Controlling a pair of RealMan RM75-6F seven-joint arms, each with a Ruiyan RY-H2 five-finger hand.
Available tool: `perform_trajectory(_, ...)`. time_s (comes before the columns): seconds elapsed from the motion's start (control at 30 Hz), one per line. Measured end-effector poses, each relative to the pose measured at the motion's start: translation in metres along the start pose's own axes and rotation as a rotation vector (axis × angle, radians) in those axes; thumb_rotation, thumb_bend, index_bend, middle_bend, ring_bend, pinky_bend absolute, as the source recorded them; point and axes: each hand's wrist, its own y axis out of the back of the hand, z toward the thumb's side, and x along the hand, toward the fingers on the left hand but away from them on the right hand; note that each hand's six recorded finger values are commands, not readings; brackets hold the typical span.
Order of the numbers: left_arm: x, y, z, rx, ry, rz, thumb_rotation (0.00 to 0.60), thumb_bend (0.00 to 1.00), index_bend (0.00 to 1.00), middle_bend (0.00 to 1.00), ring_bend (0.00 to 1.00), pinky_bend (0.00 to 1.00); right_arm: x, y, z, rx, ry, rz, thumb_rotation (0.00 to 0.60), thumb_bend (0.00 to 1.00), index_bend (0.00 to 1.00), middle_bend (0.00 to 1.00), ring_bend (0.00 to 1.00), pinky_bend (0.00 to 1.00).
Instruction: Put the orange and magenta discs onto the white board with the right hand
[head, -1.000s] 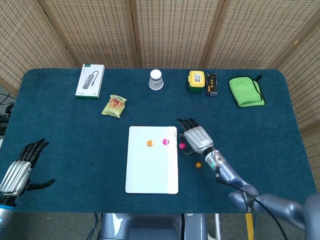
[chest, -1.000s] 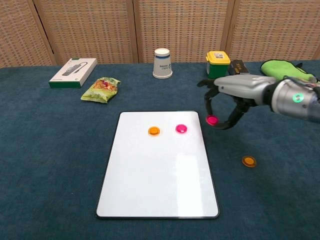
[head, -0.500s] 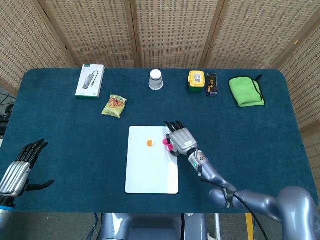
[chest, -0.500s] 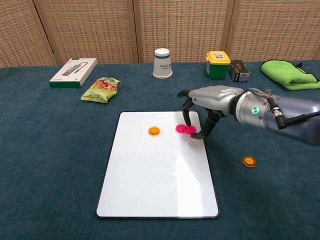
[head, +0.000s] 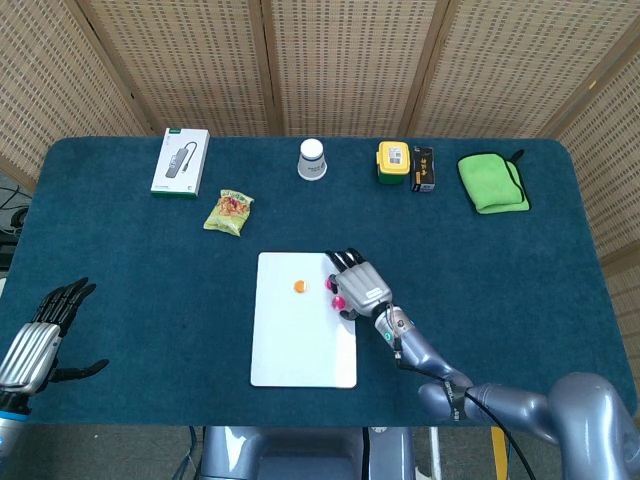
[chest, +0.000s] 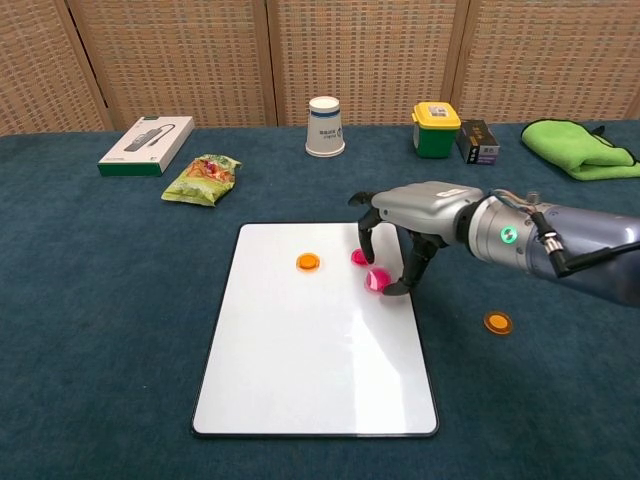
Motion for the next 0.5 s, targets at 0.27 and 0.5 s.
perform_trajectory(0.27, 0.0, 0.0, 0.0, -0.002, -0.001, 0.0, 0.6, 0.0, 0.0, 0.0, 0.0, 0.0, 0.003, 0.004, 0.004, -0.013, 0.014, -0.016, 0.6, 0.21, 0.35, 0.0, 0.0, 0.01)
perform_trajectory(0.5, 0.0, 0.0, 0.0, -0.006, -0.004, -0.004, 0.6, 0.0, 0.0, 0.0, 0.0, 0.0, 0.026, 0.018, -0.012, -0.005, 0.007, -0.047, 0.6, 0.3, 0.39, 0.0, 0.0, 0.01)
